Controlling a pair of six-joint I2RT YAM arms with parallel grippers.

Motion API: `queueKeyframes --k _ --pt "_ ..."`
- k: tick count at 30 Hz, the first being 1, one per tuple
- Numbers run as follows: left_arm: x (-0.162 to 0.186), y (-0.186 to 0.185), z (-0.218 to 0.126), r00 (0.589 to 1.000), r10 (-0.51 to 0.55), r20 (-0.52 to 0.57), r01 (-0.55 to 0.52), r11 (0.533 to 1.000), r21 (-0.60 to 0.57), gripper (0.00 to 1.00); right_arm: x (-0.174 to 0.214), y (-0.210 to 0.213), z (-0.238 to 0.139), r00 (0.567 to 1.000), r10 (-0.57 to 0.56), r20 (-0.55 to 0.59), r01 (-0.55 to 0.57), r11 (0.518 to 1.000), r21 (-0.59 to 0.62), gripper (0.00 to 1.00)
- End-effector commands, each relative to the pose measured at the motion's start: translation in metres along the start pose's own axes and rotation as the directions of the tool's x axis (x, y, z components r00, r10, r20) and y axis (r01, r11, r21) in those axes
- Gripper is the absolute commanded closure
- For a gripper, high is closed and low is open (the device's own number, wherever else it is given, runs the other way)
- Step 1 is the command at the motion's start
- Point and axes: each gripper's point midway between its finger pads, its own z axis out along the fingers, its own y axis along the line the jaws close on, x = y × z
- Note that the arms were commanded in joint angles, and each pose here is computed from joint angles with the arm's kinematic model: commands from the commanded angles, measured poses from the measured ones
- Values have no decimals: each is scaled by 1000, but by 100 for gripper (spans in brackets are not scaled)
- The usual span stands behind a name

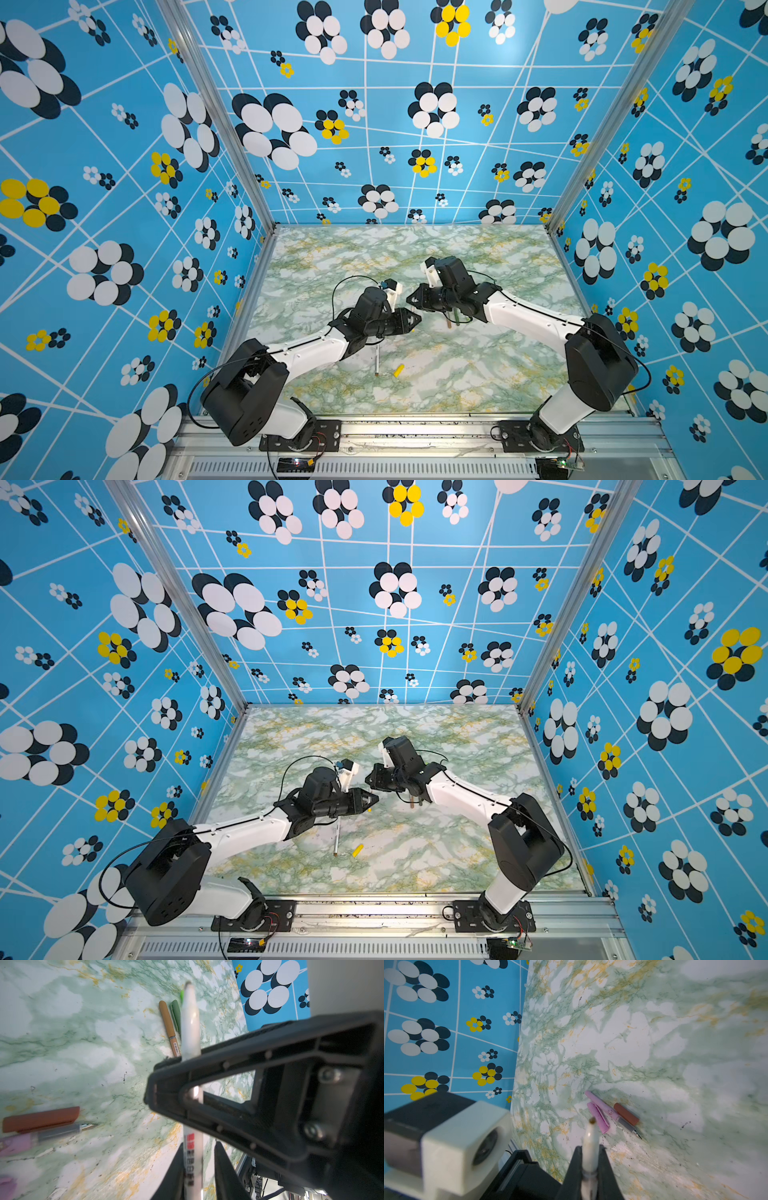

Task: Insert the pens into the pen caps
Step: 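Open the right gripper off the white marker and move it toward the yellow cap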

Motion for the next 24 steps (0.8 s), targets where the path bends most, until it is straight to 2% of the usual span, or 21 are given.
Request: queueKeyframes --k 1,12,15,17,19,24 --pt "-15 -20 -7 1000 8 28 -11 996 84 75 -3 20 -13 998 -55 29 57 994 -90 99" --pt "-11 -23 -18 1000 22 22 -24 995 93 95 -8 28 -18 996 -71 59 77 991 -112 98" --pt "-10 -18 -21 999 22 27 -24 997 74 100 -10 28 -20 995 -71 65 78 991 -108 88" --pt "-10 -13 -26 999 29 33 -31 998 46 100 -10 28 -24 995 -72 75 80 992 -100 76" --pt "-9 -9 -32 998 41 37 -42 999 18 100 -12 29 -30 993 -77 88 85 992 -89 69" --pt "-13 10 -68 995 97 36 -90 984 -155 100 -6 17 -46 992 -97 85 97 995 -2 60"
